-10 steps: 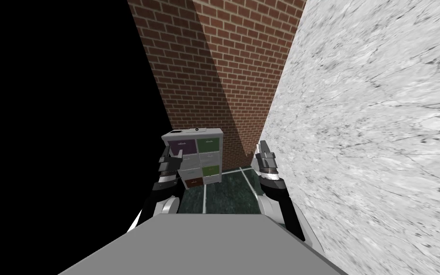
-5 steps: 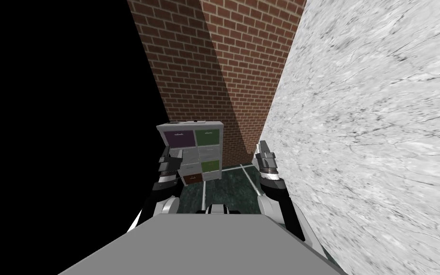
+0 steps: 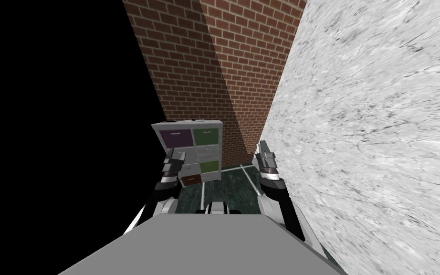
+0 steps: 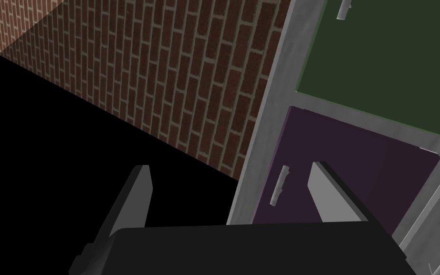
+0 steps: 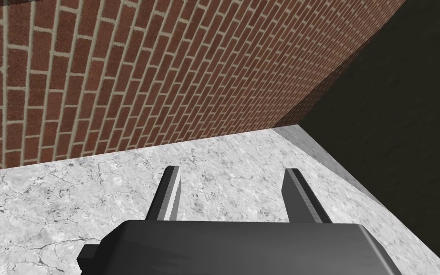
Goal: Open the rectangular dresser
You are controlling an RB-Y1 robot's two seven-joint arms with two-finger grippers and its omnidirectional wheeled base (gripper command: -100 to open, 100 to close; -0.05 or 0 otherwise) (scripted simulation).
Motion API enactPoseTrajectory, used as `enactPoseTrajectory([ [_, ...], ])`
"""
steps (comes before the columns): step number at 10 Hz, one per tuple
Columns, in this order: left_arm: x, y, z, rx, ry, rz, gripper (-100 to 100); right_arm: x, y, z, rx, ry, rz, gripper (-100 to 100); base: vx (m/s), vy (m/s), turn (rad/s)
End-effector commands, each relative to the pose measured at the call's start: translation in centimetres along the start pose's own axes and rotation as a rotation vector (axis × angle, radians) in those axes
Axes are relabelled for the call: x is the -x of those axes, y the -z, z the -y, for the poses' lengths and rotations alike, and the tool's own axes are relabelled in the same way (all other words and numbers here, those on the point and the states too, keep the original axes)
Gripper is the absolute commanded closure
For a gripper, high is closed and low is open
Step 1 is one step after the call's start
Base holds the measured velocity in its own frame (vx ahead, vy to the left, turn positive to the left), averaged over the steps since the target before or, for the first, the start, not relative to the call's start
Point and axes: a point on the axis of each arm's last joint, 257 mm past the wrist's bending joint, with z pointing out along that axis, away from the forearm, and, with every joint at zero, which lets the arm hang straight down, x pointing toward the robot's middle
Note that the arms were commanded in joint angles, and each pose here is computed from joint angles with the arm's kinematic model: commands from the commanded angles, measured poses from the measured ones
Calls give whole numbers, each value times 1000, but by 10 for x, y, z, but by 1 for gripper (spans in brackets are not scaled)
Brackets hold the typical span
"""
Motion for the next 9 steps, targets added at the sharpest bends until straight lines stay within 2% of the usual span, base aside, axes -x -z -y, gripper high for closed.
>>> enactPoseTrajectory([
  [1, 3, 4, -20, 35, -4, -7, -100, 0, 0, 0, 0, 0, 0, 0, 63, -31, -6],
  [9, 18, 21, -78, 132, 13, 24, -100, 0, 0, 0, 0, 0, 0, 0, 70, -24, -6],
])
